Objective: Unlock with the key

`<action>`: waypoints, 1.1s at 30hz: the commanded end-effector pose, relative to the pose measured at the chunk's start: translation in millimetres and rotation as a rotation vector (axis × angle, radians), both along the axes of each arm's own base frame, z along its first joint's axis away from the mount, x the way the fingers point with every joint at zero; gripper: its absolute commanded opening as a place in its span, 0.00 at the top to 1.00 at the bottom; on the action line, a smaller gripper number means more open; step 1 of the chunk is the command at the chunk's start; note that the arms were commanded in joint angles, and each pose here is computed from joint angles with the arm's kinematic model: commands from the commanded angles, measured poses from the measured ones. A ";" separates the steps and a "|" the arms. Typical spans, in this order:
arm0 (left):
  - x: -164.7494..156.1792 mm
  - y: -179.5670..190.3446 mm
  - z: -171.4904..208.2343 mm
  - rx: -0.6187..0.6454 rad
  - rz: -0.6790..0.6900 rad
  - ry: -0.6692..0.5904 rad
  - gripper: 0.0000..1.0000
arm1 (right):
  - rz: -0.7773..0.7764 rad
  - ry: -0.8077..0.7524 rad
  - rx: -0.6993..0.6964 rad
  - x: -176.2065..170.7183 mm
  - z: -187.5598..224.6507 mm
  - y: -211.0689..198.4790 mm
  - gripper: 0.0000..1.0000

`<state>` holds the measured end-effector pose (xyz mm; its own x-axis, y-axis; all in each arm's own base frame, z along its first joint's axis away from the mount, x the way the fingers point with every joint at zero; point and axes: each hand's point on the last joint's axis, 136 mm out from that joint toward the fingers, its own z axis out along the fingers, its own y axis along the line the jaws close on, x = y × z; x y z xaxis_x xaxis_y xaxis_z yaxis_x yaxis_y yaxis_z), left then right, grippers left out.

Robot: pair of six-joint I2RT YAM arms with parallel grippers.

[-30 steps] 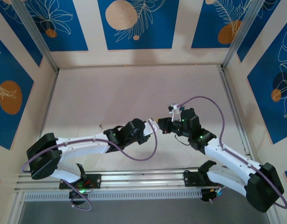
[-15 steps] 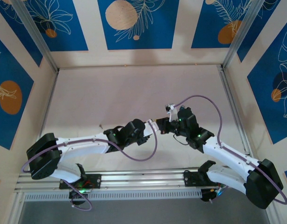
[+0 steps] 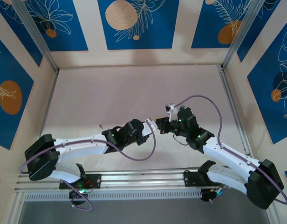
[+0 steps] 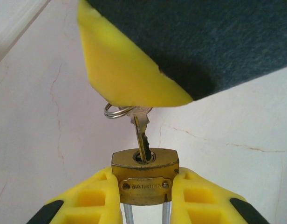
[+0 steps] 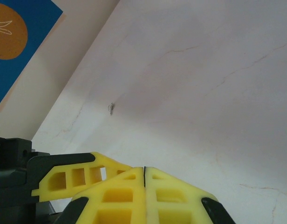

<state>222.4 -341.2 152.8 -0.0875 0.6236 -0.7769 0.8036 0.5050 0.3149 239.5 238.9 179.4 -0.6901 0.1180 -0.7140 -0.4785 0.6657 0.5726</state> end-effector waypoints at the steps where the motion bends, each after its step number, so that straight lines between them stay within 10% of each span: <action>1: 5.8 -16.3 55.7 -0.198 0.001 -0.078 0.95 | 0.001 0.077 -0.029 -10.9 -19.3 -2.4 1.00; 33: 7.0 -19.7 33.2 -0.139 -0.006 -0.056 0.96 | -0.044 -0.033 -0.033 -0.8 20.1 -9.0 1.00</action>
<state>226.1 -348.0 162.5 -0.0686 0.5854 -0.8078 0.7959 0.5204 0.3096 241.0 233.1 194.7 -0.6738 0.1382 -0.7259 -0.4582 0.6925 0.5572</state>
